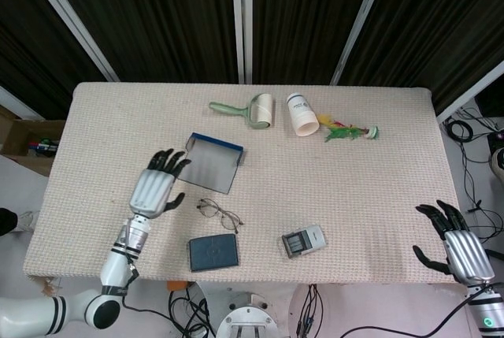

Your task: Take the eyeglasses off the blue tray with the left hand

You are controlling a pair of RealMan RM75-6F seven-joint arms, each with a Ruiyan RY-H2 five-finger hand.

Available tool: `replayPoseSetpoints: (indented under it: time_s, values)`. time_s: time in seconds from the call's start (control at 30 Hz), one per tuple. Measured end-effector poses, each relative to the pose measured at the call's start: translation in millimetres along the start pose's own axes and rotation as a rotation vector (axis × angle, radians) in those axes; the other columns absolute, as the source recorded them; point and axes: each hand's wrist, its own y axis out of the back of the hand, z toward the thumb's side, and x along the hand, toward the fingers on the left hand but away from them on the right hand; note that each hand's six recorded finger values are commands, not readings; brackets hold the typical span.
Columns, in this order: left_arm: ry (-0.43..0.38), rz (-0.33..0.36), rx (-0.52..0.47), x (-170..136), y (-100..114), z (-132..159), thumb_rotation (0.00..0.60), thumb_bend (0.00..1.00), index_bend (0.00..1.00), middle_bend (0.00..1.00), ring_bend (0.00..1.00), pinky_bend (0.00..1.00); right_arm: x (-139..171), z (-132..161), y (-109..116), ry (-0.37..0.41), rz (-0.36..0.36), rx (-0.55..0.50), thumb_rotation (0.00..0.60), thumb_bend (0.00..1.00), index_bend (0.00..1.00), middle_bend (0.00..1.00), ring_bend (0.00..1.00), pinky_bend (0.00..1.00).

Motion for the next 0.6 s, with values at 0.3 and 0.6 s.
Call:
replayPoseSetpoints:
  time_s: [0.3, 0.6]
  values:
    - [0.228, 0.078, 0.096, -63, 43, -123, 0.600, 0.27, 0.21, 0.12, 0.06, 0.11, -5, 8, 10, 0.020, -0.028, 0.001, 0.600, 0.23, 0.18, 0.18, 0.00, 0.10]
    - [0.251, 0.043, 0.097, -159, 50, -139, 0.600, 0.28, 0.21, 0.12, 0.06, 0.11, -7, 15, 10, 0.044, -0.039, 0.013, 0.600, 0.24, 0.18, 0.18, 0.00, 0.10]
